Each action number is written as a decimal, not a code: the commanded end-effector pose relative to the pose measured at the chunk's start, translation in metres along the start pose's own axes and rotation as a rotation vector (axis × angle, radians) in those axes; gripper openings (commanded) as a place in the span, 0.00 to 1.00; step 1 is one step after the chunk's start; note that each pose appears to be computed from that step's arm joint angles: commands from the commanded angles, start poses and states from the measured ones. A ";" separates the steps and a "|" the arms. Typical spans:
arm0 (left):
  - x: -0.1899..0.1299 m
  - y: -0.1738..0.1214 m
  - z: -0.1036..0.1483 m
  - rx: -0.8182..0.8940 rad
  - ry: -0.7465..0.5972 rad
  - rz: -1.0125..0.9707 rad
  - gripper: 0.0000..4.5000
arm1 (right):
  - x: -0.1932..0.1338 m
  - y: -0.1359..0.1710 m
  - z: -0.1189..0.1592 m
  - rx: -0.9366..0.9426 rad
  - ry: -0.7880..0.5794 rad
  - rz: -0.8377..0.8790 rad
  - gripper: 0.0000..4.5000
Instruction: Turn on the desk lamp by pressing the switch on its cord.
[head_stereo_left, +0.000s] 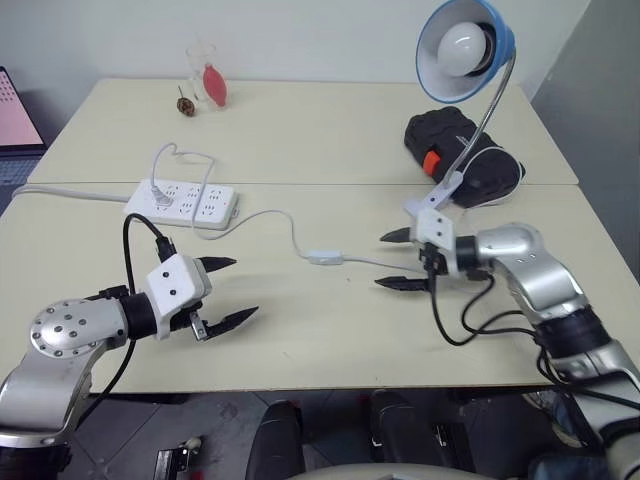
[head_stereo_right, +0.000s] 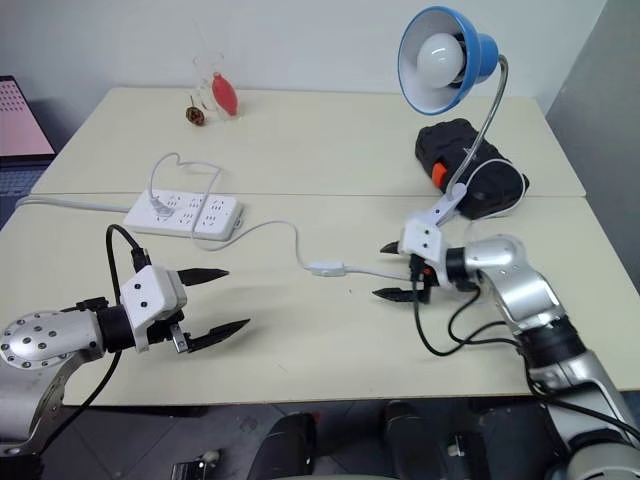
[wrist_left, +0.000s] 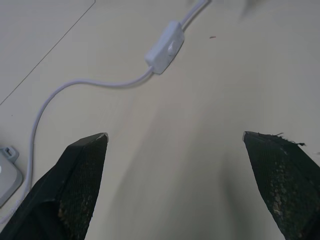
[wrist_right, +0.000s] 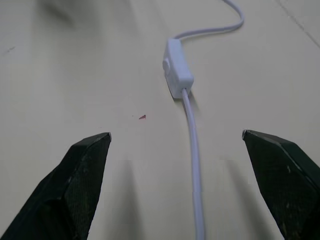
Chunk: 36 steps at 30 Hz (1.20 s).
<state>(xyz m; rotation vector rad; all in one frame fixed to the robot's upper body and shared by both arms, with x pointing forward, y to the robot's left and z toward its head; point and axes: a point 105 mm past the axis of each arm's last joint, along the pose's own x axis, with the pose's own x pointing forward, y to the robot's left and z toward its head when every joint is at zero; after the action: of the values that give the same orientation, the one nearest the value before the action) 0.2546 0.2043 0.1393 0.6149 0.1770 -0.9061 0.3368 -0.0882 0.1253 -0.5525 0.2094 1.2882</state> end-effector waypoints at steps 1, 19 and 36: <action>0.002 0.002 0.004 0.026 -0.017 0.007 1.00 | 0.012 -0.012 0.013 -0.035 0.000 0.007 0.98; 0.004 -0.004 0.001 0.021 -0.013 0.011 1.00 | 0.061 -0.024 0.022 0.091 0.029 0.087 0.98; 0.007 -0.004 0.000 0.026 -0.017 0.004 1.00 | 0.065 -0.016 0.014 0.033 0.067 0.114 0.11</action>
<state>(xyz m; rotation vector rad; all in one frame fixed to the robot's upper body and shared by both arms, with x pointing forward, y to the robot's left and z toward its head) 0.2550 0.1992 0.1291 0.6190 0.1851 -0.9148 0.3696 -0.0276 0.1073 -0.5003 0.3579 1.3581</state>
